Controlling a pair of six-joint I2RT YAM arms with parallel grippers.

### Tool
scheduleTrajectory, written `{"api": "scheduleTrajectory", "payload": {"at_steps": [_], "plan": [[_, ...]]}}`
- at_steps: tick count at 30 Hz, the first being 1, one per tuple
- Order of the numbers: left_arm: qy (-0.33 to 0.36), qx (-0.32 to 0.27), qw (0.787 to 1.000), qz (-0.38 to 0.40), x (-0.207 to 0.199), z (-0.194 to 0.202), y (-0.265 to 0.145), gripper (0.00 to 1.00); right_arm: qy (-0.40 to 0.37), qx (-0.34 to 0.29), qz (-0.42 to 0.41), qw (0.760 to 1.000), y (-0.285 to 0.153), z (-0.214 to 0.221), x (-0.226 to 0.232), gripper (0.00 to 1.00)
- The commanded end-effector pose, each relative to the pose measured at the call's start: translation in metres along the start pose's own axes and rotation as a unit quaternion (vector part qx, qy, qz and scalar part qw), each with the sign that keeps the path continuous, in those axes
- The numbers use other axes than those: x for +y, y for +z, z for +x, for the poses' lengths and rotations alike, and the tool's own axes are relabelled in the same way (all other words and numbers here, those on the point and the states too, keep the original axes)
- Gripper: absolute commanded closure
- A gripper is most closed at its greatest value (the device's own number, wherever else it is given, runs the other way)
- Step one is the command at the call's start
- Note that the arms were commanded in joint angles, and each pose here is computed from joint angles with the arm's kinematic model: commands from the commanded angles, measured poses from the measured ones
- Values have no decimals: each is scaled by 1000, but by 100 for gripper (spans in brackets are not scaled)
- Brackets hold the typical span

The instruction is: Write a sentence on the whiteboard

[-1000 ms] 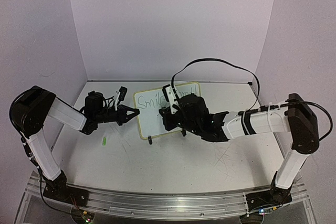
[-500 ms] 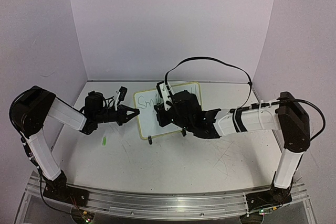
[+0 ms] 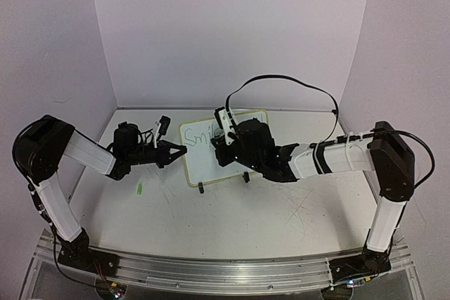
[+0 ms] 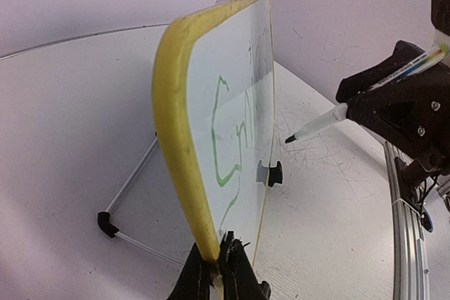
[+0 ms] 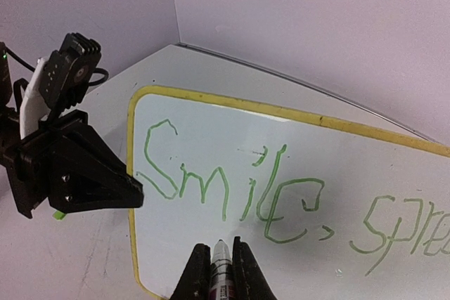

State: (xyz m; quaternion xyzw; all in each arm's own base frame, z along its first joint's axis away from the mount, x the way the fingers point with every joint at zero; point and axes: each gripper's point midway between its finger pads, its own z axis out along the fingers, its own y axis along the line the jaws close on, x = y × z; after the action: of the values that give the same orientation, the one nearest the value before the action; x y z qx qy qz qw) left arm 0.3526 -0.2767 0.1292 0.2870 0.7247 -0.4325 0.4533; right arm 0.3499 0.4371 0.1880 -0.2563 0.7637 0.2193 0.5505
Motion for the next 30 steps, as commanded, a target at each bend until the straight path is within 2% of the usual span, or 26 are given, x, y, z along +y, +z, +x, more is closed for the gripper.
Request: {"api": "scheduleTrajectory", "payload": {"at_steps": [1,16,30], "plan": [[15,41,995,-86,36,29,-5,100,-7,-37,-28,999,-12,-25,10,100],[14,42,995,-85,35,29,-5,100,8,-35,-73,997,3,-19,41,100],[15,42,995,-84,35,29,-5,100,2,-38,-39,999,-1,-19,30,100]]}}
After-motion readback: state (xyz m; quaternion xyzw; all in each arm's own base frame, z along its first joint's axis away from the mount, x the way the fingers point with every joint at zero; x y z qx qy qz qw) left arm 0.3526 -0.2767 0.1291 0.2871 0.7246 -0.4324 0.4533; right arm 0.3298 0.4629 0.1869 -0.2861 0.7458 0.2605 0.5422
